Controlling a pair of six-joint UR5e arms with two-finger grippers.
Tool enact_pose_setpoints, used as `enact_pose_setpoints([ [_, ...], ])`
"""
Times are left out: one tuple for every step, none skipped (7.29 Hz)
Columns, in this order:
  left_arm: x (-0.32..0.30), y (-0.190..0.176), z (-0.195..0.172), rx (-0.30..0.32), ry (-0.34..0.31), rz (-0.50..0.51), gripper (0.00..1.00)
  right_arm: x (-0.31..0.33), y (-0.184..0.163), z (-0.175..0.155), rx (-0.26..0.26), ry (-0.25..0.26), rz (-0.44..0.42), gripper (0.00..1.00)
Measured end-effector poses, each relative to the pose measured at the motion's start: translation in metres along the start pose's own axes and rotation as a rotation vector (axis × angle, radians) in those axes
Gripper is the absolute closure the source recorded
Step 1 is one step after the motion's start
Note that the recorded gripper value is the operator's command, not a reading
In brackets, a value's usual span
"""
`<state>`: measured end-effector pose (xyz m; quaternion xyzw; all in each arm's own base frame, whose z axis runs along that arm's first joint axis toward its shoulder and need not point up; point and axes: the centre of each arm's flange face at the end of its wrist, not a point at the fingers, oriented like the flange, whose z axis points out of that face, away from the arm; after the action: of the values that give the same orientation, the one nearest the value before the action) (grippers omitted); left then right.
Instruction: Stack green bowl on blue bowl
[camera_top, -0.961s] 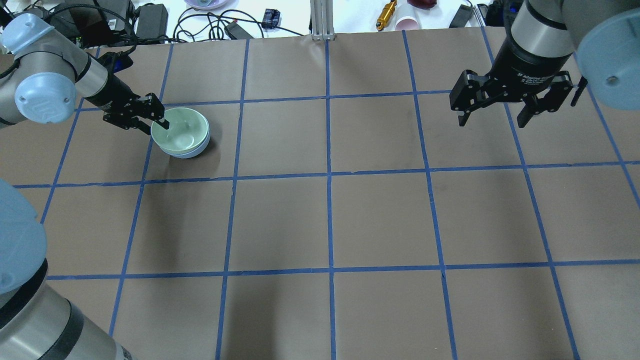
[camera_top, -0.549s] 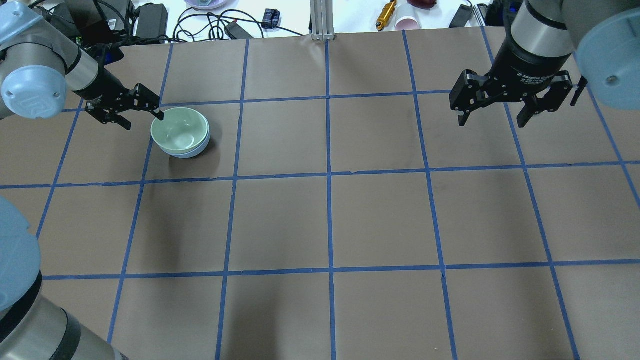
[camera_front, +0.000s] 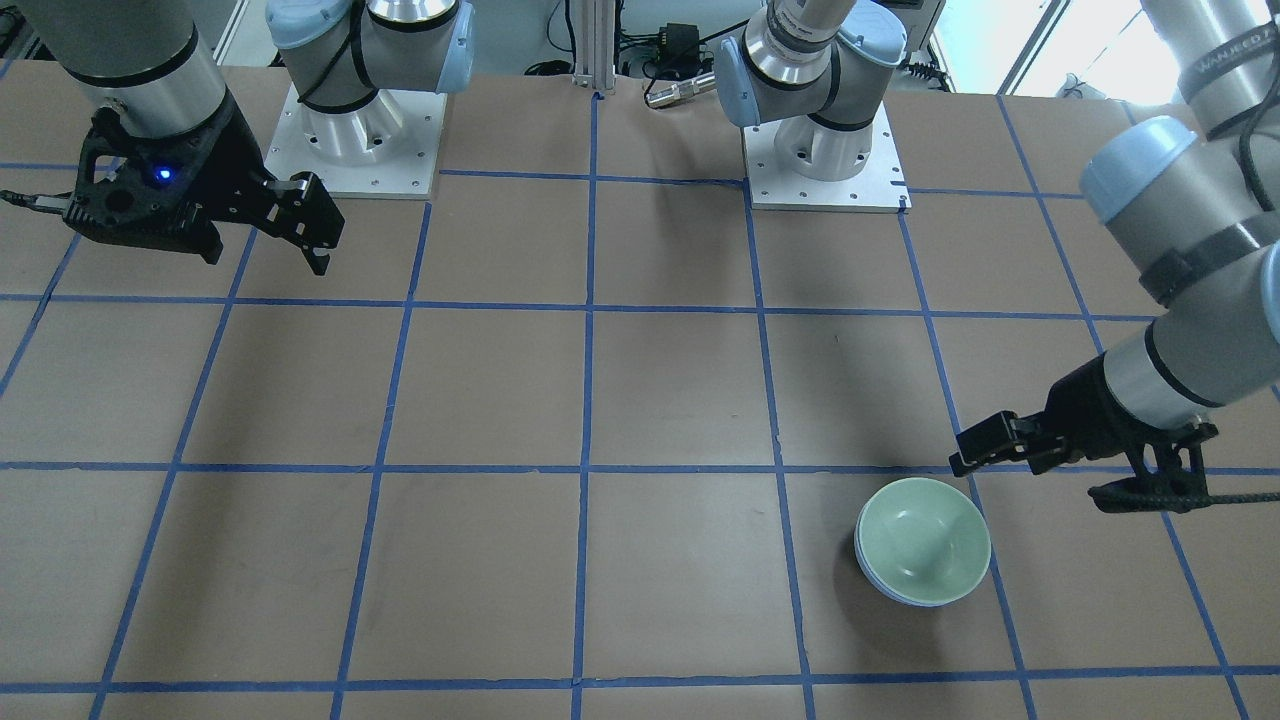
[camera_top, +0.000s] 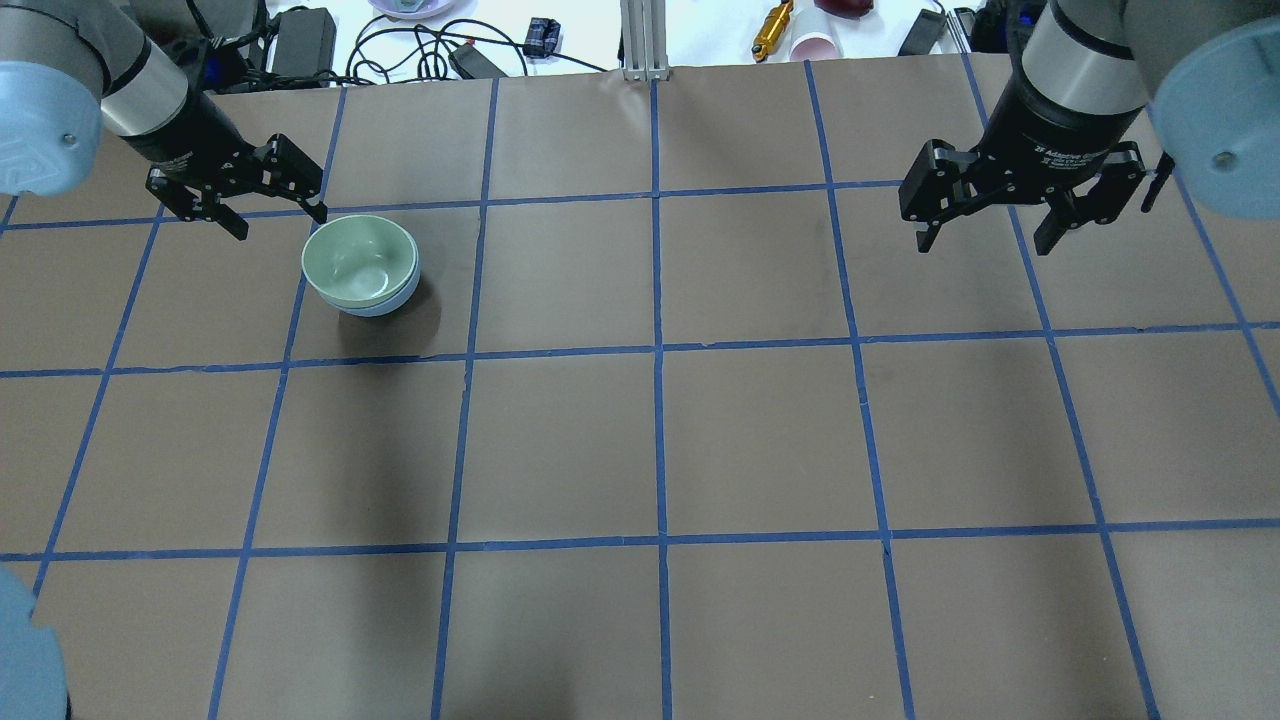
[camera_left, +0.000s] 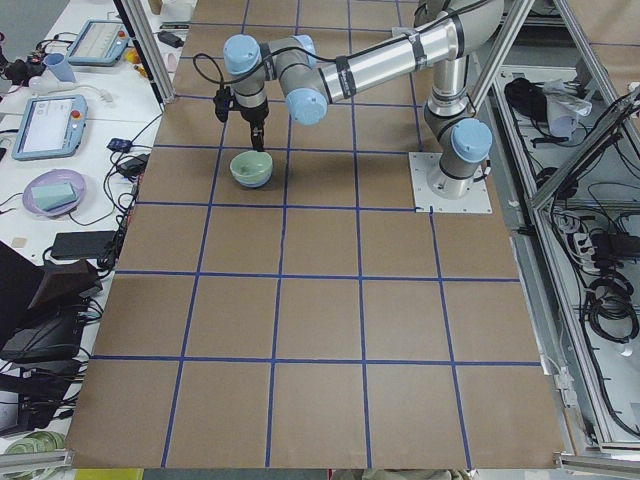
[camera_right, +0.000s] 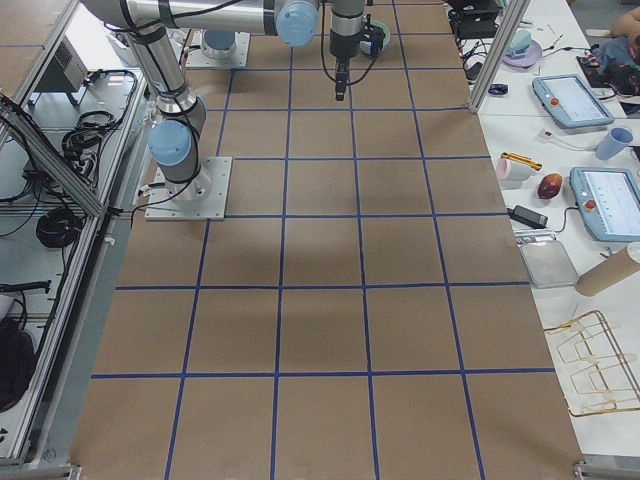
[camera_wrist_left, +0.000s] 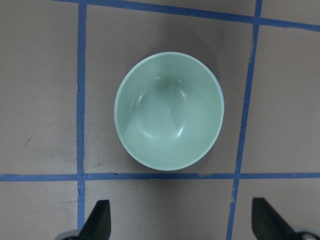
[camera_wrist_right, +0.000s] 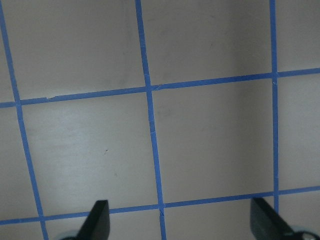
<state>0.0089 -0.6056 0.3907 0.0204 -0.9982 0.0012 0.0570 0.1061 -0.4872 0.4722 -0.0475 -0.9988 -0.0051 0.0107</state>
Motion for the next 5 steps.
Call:
enact_pose_setpoints([
  [0.033, 0.015, -0.027, 0.018, -0.026, 0.036, 0.00, 0.000, 0.000, 0.000, 0.000, 0.000, 0.000, 0.00],
  [0.064, 0.034, -0.051, 0.030, -0.047, 0.056, 0.00, 0.000, 0.000, 0.000, 0.000, 0.000, 0.000, 0.00],
  [0.094, 0.055, -0.068, 0.034, -0.084, 0.079, 0.00, 0.000, 0.000, 0.000, 0.000, 0.000, 0.000, 0.00],
  [0.120, 0.076, -0.082, 0.038, -0.114, 0.104, 0.00, 0.000, 0.000, 0.000, 0.000, 0.000, 0.000, 0.00],
  [0.139, 0.095, -0.094, 0.041, -0.125, 0.105, 0.00, 0.000, 0.000, 0.000, 0.000, 0.000, 0.000, 0.00],
])
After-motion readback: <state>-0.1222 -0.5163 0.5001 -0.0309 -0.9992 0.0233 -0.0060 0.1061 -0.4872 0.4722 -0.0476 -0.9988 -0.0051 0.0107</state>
